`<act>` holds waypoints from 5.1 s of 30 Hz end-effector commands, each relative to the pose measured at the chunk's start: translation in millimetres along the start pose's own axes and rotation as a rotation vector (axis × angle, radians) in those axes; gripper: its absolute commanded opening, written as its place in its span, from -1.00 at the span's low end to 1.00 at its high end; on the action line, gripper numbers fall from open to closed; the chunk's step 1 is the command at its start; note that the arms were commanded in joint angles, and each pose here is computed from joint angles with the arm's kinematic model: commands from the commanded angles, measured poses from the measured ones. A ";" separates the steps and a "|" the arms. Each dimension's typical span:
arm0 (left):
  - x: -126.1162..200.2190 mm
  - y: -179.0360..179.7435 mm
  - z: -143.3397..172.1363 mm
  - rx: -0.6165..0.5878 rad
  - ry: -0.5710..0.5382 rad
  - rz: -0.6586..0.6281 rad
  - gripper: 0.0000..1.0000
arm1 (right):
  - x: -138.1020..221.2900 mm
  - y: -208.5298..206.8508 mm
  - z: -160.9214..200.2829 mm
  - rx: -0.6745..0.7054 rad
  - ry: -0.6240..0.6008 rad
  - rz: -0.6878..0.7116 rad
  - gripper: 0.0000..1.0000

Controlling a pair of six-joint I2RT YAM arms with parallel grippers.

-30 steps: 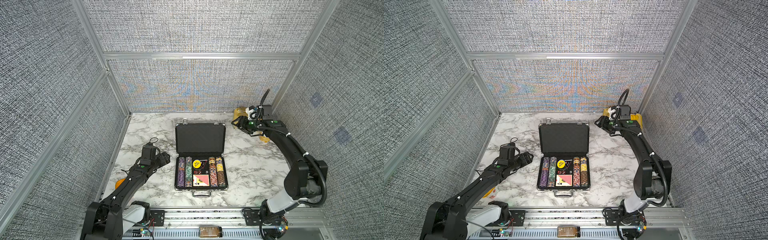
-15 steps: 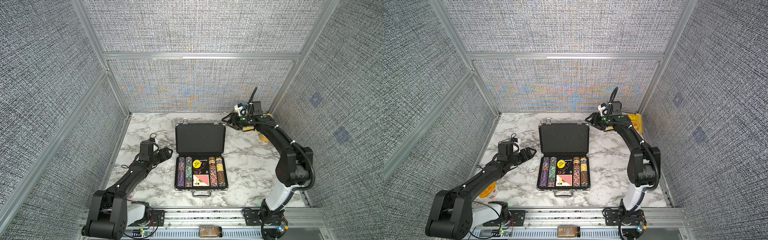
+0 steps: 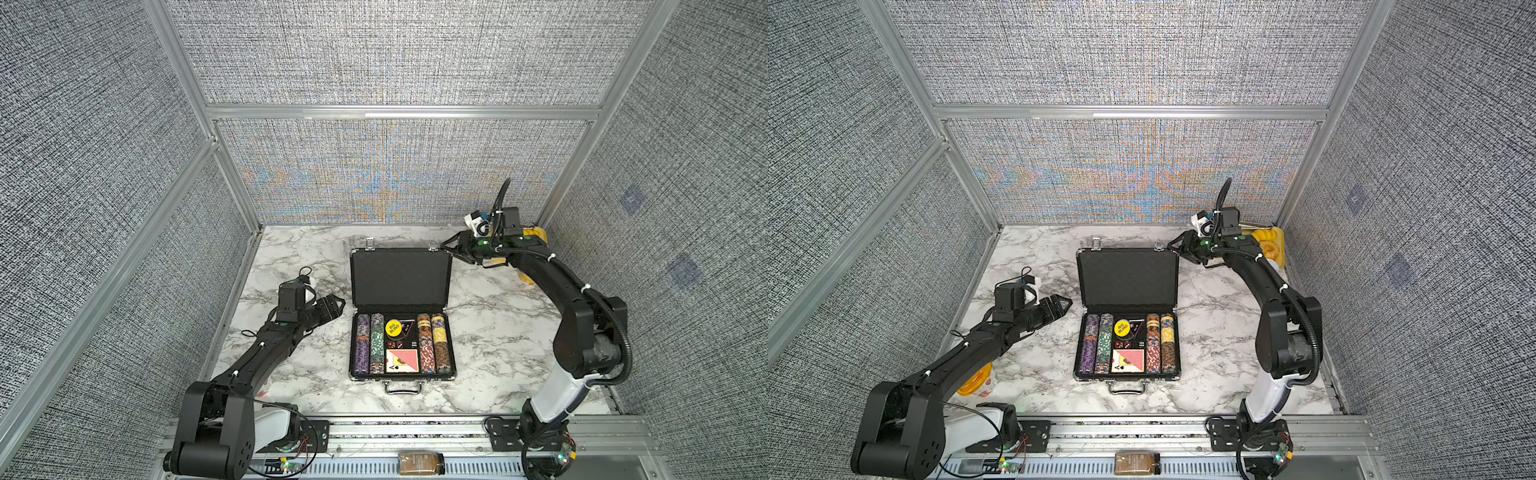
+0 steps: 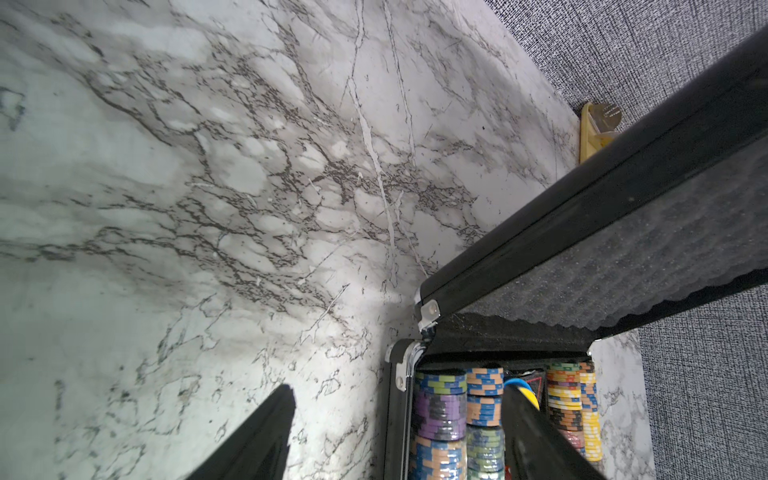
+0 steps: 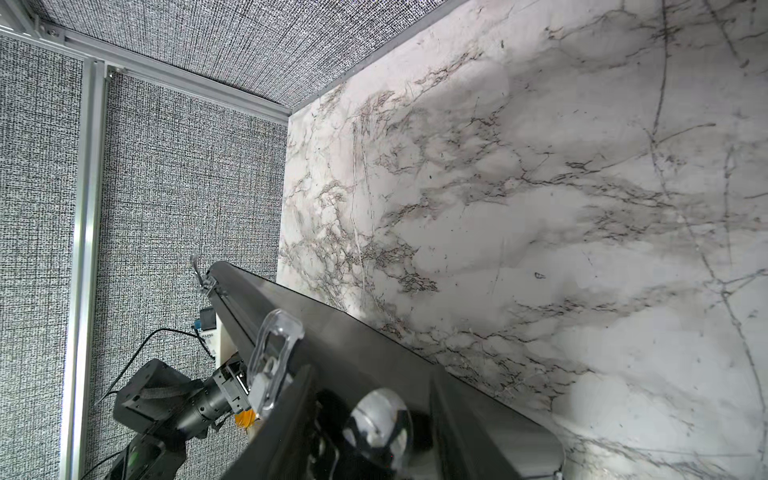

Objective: Close the poker set cases
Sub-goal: Close the lid of the poker set case, then adjust the poker set case at the center of the board, then fasten the fastener on the poker set case.

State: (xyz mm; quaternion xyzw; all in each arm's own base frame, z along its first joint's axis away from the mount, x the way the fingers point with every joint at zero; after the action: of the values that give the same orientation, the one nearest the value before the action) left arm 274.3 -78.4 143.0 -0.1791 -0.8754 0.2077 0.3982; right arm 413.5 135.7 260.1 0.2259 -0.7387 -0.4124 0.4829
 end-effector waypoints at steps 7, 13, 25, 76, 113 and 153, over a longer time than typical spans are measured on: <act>4.2 1.3 -5.0 -0.020 -0.010 -0.010 0.58 | 6.4 3.3 35.2 -0.009 0.075 -0.013 -0.12; 7.8 3.9 -7.9 -0.022 -0.016 -0.021 0.57 | 14.5 -0.5 52.1 -0.012 0.078 -0.003 -0.13; 12.1 7.1 -11.1 -0.024 -0.024 -0.034 0.57 | 25.9 -6.7 86.2 -0.020 0.119 0.041 -0.13; 21.7 -38.2 139.5 -0.017 0.355 0.234 0.44 | -8.2 -144.0 214.8 -0.010 0.187 0.206 0.01; 25.0 -39.7 105.2 0.015 0.180 0.007 0.38 | -30.6 -102.3 179.2 0.102 0.291 0.341 0.11; 3.7 -17.7 128.2 0.013 0.491 -0.190 0.02 | 12.5 -94.2 247.2 -0.054 0.147 0.344 0.05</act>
State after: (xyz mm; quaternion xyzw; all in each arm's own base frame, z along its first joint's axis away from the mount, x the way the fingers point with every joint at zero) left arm 213.7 -128.2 105.3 -0.1277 -0.8397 0.1568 0.5039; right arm 174.4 169.4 140.6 0.1231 -0.7092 -0.3189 0.6166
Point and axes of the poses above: each gripper's point midway between its finger pads, its own x axis back along the fingers, its own y axis along the line the jaws close on, z = x × y, the point moved 7 cm from there along x, back along the fingers, and after that the axes turned 12 degrees about -x, right-handed, at the moved point
